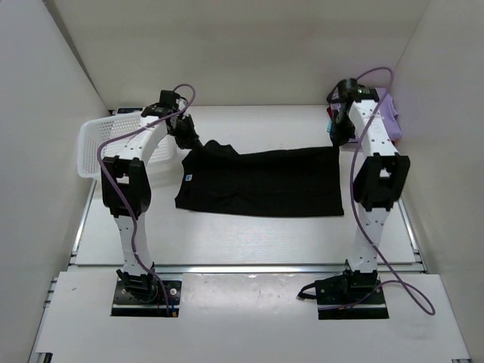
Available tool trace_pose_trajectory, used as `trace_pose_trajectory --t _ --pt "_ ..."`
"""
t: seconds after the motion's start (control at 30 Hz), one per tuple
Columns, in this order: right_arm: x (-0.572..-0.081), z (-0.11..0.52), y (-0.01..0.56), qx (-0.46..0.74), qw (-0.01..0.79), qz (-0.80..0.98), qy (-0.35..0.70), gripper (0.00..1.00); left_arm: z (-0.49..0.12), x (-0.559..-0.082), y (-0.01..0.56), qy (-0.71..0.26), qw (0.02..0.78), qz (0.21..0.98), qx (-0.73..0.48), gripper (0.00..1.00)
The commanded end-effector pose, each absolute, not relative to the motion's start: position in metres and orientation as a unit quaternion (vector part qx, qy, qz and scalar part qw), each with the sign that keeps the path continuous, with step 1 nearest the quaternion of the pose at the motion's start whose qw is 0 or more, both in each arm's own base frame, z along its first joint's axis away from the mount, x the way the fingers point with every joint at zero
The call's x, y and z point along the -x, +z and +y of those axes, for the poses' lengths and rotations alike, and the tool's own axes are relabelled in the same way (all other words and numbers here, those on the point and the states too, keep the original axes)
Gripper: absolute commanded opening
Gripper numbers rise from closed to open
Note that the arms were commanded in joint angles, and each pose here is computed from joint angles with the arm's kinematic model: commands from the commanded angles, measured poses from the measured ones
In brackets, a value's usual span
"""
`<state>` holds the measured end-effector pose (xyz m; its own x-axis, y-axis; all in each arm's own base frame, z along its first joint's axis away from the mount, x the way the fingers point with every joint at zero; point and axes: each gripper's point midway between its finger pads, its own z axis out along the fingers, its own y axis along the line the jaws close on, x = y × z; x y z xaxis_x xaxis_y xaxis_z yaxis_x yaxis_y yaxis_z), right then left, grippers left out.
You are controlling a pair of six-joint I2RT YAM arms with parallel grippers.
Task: Fold and stack the t-shirts
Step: Fold the other side of the tshirt into a rectangle
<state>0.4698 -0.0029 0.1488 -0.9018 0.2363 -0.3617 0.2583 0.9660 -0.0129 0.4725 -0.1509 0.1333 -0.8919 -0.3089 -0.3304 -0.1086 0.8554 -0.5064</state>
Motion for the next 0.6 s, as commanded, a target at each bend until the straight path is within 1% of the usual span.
trace_pose_trajectory --t 0.0,0.1,0.13,0.17,0.2,0.37,0.43,0.47,0.53,0.57 --pt "-0.439 -0.003 0.147 -0.125 0.212 0.969 -0.025 0.00 -0.147 -0.460 0.154 -0.221 0.229 0.944 0.091 0.00" --pt "-0.417 0.004 0.134 -0.129 0.249 0.960 0.011 0.00 -0.143 -0.456 0.154 -0.216 0.231 0.944 0.093 0.00" --pt "-0.419 0.007 0.140 -0.128 0.272 0.953 0.022 0.00 -0.139 -0.454 0.155 -0.214 0.229 0.945 0.096 0.00" --pt "-0.407 -0.002 0.124 -0.139 0.253 0.957 0.022 0.00 -0.136 -0.453 0.150 -0.213 0.226 0.945 0.099 0.00" --pt "-0.405 0.004 0.118 -0.132 0.252 0.958 0.042 0.00 -0.135 -0.451 0.148 -0.213 0.222 0.946 0.103 0.00" --pt "-0.395 -0.001 0.093 -0.118 0.240 0.963 0.033 0.00 -0.138 -0.432 0.149 -0.220 0.209 0.947 0.102 0.00" --pt "-0.399 -0.002 0.086 -0.119 0.242 0.962 0.038 0.00 -0.138 -0.418 0.140 -0.219 0.192 0.951 0.100 0.00" --pt "-0.400 -0.002 0.082 -0.118 0.239 0.963 0.037 0.00 -0.139 -0.414 0.146 -0.223 0.197 0.949 0.103 0.00" --pt "-0.404 -0.005 0.078 -0.118 0.241 0.963 0.030 0.00 -0.138 -0.399 0.136 -0.221 0.179 0.953 0.104 0.00" --pt "-0.408 -0.004 0.078 -0.119 0.245 0.962 0.032 0.00 -0.140 -0.395 0.141 -0.224 0.180 0.952 0.101 0.00"
